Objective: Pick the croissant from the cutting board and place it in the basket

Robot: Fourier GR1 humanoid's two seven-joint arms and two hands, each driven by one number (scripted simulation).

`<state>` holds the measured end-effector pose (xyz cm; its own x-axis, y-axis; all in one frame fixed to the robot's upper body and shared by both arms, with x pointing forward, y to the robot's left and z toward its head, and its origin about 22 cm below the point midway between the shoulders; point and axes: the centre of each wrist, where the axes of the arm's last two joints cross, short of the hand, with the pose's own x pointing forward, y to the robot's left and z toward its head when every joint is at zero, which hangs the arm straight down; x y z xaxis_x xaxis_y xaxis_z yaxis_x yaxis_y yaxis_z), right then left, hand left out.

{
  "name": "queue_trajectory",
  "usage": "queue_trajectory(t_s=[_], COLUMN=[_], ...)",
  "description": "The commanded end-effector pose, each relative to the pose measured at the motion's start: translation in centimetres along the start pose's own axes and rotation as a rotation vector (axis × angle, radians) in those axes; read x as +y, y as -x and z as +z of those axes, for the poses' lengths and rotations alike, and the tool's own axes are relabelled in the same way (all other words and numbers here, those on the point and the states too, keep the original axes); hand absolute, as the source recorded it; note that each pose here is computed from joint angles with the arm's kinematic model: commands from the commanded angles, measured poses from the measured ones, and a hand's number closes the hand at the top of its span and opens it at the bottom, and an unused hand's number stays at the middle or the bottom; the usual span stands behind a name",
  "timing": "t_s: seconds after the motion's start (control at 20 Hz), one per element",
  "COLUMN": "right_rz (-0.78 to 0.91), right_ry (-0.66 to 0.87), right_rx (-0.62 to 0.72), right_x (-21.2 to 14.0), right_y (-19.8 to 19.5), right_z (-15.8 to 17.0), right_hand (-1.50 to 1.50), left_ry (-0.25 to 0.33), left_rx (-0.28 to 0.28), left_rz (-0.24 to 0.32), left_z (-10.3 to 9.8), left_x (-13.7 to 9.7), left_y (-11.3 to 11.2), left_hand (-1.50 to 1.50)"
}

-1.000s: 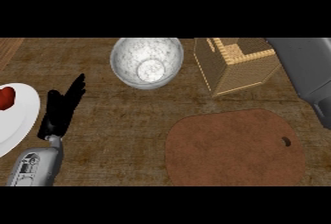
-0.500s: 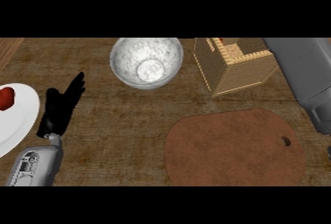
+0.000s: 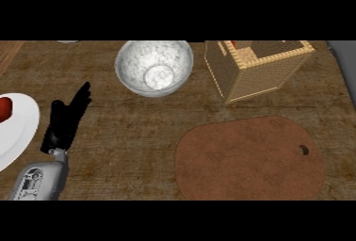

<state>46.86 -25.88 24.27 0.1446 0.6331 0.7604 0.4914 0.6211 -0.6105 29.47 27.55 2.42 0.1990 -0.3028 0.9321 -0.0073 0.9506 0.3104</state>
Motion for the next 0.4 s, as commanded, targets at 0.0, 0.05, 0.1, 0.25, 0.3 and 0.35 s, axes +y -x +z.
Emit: queue_trajectory(t_s=[0.0, 0.05, 0.1, 0.25, 0.3, 0.35], right_rz=[-0.118, -0.058, -0.08, -0.071, -0.099, -0.101], right_ry=[0.093, 0.087, 0.074, 0.057, 0.075, 0.074], right_rx=[0.077, 0.07, 0.109, 0.106, 0.106, 0.107], right_x=[-3.9, -4.2, -5.9, -10.1, -9.3, -11.1], right_y=[2.7, 3.5, 3.2, 8.4, 9.7, 9.8], right_z=[-1.2, -0.8, -1.7, -1.6, -1.0, -1.0], right_hand=[-1.5, -1.5, -1.5, -1.5, -1.5, -1.5], left_ry=[-0.027, -0.007, -0.014, -0.023, -0.02, -0.035], left_rx=[0.0, 0.019, 0.007, 0.021, 0.01, 0.012], left_rz=[0.009, 0.005, -0.003, 0.01, 0.0, -0.008], left_z=[-0.6, 0.7, -0.2, 1.6, 0.1, 0.3], left_x=[0.7, 0.6, 1.1, -0.1, 0.2, 1.2], left_y=[-0.8, 1.9, -0.7, 0.4, 0.6, 0.0], left_hand=[0.0, 0.0, 0.0, 0.0, 0.0, 0.0])
